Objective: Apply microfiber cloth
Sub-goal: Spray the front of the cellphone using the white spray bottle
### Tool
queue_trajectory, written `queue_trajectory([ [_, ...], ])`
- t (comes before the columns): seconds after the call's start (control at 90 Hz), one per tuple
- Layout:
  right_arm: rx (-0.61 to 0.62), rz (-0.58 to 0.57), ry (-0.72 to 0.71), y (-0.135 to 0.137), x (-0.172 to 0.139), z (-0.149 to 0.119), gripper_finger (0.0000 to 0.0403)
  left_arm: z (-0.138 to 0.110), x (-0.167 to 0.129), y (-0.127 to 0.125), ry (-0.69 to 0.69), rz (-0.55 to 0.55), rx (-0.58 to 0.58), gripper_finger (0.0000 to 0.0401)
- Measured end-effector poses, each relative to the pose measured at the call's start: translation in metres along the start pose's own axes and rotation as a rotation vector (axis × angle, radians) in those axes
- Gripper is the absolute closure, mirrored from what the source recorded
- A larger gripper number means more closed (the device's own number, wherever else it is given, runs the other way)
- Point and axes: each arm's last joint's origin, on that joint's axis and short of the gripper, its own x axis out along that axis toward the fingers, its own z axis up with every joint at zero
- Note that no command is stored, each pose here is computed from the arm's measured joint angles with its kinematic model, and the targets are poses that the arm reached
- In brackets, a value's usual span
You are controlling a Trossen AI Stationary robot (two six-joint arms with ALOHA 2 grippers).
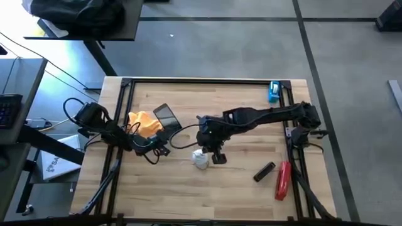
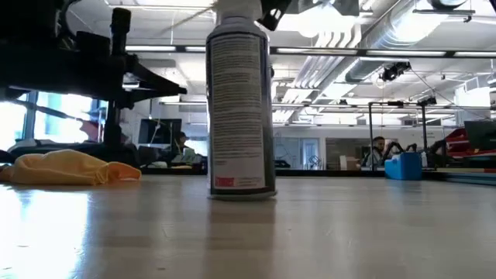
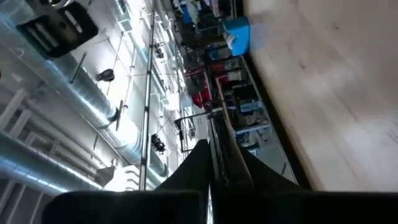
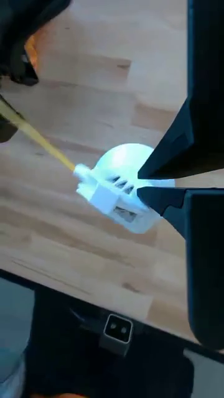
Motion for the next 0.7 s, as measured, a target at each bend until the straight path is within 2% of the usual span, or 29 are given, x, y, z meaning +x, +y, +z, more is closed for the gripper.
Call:
queue_trajectory([
  [0.2, 0.056, 0.006, 0.022, 0.0, 0.0, -0.002, 0.0403, 0.004, -0.004, 0.002, -0.031, 0.011, 0.0, 0.0393],
  [0.356, 0.049, -0.011, 0.024, -0.001, -0.004, -0.003, 0.0403, 0.007, -0.001, 0.004, -0.066, 0.028, 0.01, 0.0393],
  [0.567, -0.098, -0.083, -0.08, -0.012, -0.039, 0.001, 0.0403, 0.012, 0.009, 0.008, -0.057, 0.019, 0.052, 0.0393],
  [0.7, -0.204, -0.016, -0.146, -0.033, -0.038, 0.005, 0.0403, 0.014, 0.007, 0.004, -0.026, -0.028, 0.078, 0.0393],
])
